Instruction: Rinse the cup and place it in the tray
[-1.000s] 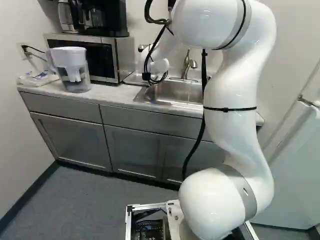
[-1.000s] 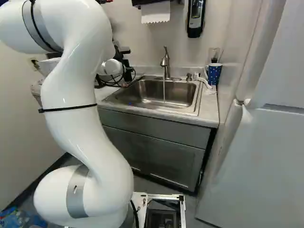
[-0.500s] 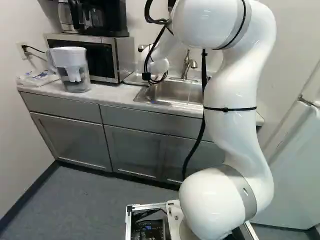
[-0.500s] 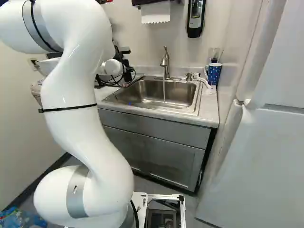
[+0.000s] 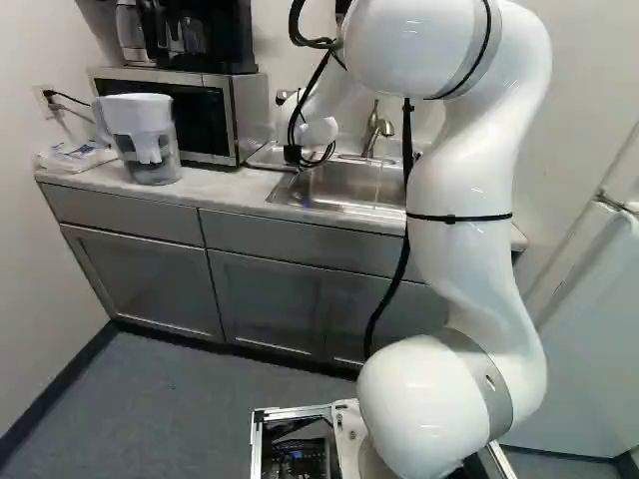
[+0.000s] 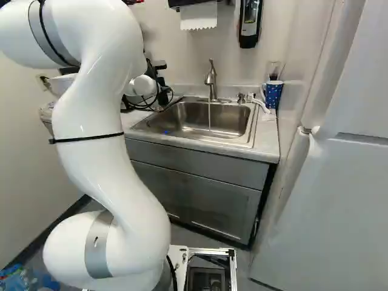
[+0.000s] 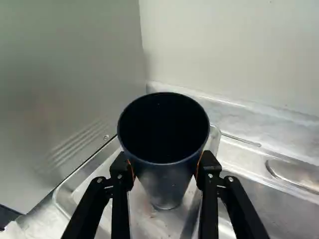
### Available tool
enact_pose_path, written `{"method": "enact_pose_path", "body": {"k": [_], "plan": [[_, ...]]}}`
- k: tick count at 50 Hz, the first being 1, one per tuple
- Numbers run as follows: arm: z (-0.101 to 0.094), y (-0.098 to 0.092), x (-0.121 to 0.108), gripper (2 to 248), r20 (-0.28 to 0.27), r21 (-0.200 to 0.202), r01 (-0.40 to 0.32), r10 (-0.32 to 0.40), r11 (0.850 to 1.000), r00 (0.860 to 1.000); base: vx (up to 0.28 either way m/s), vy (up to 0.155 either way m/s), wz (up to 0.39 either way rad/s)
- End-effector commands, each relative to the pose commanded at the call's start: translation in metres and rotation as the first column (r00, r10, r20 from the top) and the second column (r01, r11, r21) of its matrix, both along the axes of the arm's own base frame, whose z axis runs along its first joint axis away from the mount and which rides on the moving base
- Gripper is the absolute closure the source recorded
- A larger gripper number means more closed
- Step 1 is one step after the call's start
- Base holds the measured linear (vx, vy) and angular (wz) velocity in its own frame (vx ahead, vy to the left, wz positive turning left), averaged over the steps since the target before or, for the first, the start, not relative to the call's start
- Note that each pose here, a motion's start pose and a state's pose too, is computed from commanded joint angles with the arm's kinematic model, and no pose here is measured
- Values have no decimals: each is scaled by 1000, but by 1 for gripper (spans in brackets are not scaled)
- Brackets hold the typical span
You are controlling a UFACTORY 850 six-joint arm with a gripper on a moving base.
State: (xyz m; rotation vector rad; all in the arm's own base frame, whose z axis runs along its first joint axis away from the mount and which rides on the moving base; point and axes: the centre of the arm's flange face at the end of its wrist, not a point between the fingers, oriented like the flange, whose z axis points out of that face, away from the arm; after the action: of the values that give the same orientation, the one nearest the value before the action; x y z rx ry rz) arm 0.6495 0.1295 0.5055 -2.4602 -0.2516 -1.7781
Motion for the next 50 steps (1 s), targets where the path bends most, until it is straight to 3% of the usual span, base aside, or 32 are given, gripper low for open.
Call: {"method": "enact_pose_path", "body": {"k": [43,48,49,50], "plan": [[-1,0,0,124,-13,-2,0,0,1000,1000,0,0,0],[-1,0,0,120,-13,-2,0,0,1000,1000,0,0,0],[-1,0,0,90,-13,-2,0,0,1000,1000,0,0,0],[-1,0,0,90,-13,-2,0,0,1000,1000,0,0,0]]}}
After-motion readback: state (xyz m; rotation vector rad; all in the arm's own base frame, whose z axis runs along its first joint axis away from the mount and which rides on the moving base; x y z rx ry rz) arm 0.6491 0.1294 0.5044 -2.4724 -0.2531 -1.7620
